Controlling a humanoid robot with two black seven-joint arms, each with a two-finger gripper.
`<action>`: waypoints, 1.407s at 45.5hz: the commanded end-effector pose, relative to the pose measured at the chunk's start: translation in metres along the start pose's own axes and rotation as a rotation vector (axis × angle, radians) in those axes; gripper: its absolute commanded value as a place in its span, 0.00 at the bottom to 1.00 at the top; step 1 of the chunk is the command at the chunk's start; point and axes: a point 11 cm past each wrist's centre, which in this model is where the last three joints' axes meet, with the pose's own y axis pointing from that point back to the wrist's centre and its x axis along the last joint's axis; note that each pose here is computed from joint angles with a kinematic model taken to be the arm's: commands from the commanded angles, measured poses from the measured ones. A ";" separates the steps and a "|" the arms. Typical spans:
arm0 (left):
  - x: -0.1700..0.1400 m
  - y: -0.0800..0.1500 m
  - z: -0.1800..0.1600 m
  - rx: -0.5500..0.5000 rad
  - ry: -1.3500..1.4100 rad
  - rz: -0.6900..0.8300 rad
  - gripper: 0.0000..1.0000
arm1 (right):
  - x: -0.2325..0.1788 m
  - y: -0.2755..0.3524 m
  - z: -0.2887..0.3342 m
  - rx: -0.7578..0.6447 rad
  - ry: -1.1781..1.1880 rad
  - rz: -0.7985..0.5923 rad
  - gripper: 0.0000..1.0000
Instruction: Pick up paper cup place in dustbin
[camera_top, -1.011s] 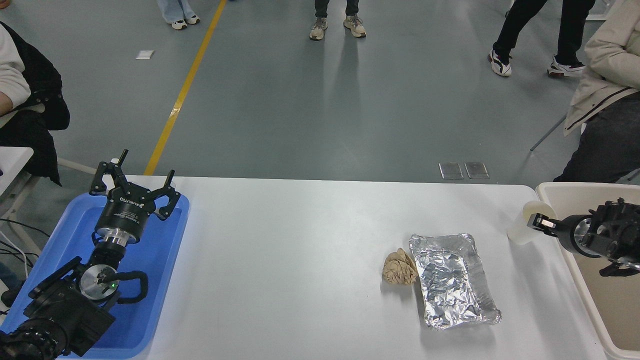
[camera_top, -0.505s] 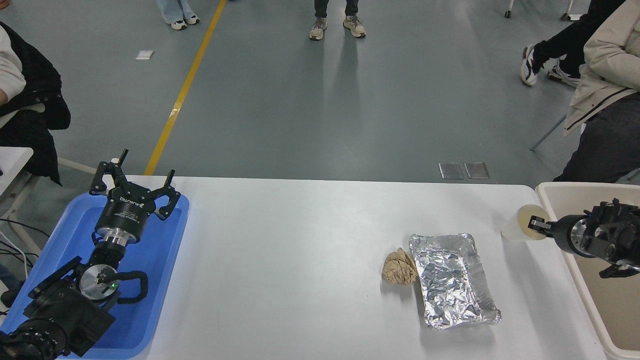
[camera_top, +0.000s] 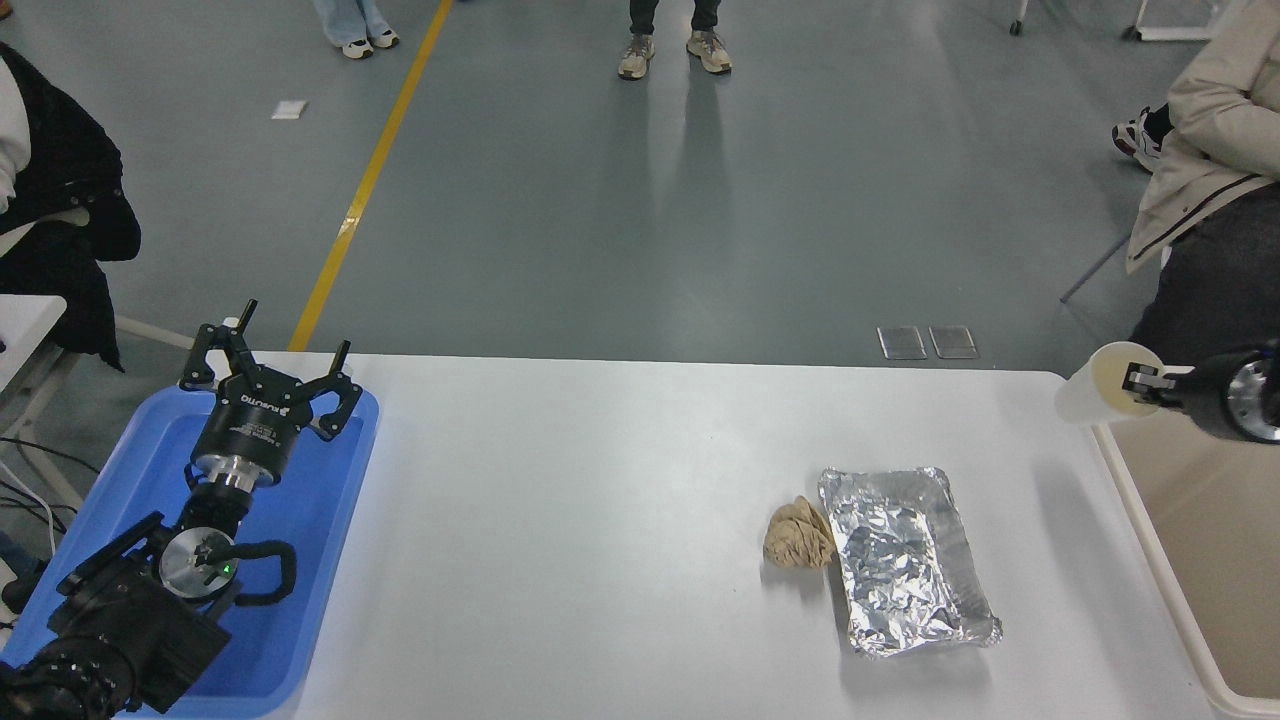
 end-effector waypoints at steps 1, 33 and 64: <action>0.000 0.000 0.000 0.000 0.001 -0.001 1.00 | 0.064 0.073 0.003 0.030 -0.048 0.000 0.00; 0.000 0.000 0.001 -0.002 -0.001 0.001 1.00 | 0.109 0.121 -0.001 0.019 -0.019 0.056 0.00; 0.000 0.000 0.001 -0.002 -0.001 0.001 1.00 | 0.046 0.035 0.135 -0.332 -0.137 0.322 0.00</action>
